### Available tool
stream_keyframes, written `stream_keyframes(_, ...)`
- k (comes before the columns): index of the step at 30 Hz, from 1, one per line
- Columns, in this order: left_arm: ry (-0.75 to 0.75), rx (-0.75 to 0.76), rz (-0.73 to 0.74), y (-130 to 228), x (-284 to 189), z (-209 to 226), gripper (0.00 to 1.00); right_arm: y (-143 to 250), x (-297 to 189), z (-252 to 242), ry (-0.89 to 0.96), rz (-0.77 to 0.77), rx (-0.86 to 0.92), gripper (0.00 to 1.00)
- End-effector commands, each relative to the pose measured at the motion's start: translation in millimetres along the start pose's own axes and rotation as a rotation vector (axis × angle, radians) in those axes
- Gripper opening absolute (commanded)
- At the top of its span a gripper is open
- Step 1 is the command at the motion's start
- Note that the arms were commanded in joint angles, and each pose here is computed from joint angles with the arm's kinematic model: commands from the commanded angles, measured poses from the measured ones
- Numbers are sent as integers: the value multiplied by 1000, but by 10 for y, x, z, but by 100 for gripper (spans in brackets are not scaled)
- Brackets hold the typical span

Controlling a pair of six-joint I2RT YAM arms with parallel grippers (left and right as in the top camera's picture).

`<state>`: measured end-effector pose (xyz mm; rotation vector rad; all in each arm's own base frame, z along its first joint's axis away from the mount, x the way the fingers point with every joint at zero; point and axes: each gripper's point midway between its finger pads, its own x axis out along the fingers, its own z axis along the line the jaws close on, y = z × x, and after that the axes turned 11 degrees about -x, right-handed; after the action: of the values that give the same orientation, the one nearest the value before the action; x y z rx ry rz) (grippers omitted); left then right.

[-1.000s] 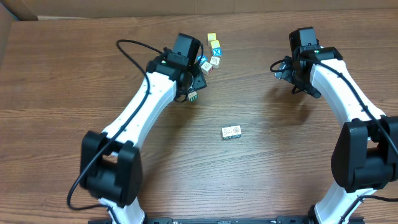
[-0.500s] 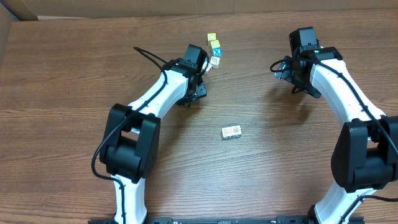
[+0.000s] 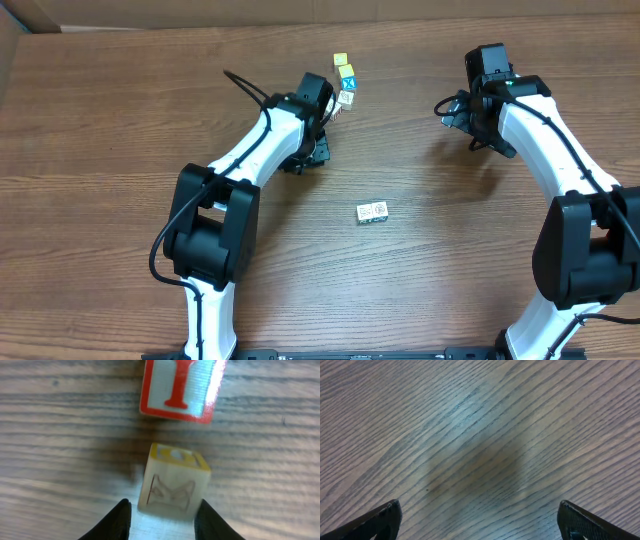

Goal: Flip 4 blocks
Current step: 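Move the left gripper toward the red I block in the cluster, then lower the left gripper and grasp the white K block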

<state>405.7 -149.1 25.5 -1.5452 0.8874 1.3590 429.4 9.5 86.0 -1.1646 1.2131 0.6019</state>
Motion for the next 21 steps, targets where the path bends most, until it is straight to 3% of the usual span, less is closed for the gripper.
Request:
stream_keyframes(1, 66, 83, -58, -150, -541, -145, 34, -96, -130, 11, -16, -38, 2, 100)
stream_keyframes(5, 99, 153, 3, 32, -987, -113, 33, -96, -130, 11, -16, -38, 2, 100)
stream_keyframes(7, 93, 152, 12, 81, -1080, -54, 37, -96, -130, 11, -16, -38, 3, 100)
stream_keyframes(8, 81, 156, 6, 76, -1091, -26, 43, -96, -130, 11, -16, -38, 2, 100)
stream_keyframes(10, 53, 156, -9, 43, -1058, 14, 73, -96, -130, 11, -16, -38, 2, 100)
stream_keyframes(13, 60, 167, -2, 42, -969, -22, 100, -96, -130, 11, -16, -38, 2, 100)
stream_keyframes(17, 74, 201, -10, -5, -873, -91, 100, -96, -130, 11, -16, -38, 2, 100)
stream_keyframes(18, 76, 210, -14, -21, -845, -109, 95, -97, -130, 12, -16, -38, 3, 100)
stream_keyframes(20, 81, 230, -22, -52, -789, -146, 59, -96, -130, 11, -16, -38, 2, 100)
stream_keyframes(21, 78, 231, -21, -59, -754, -153, 49, -96, -130, 11, -16, -38, 2, 100)
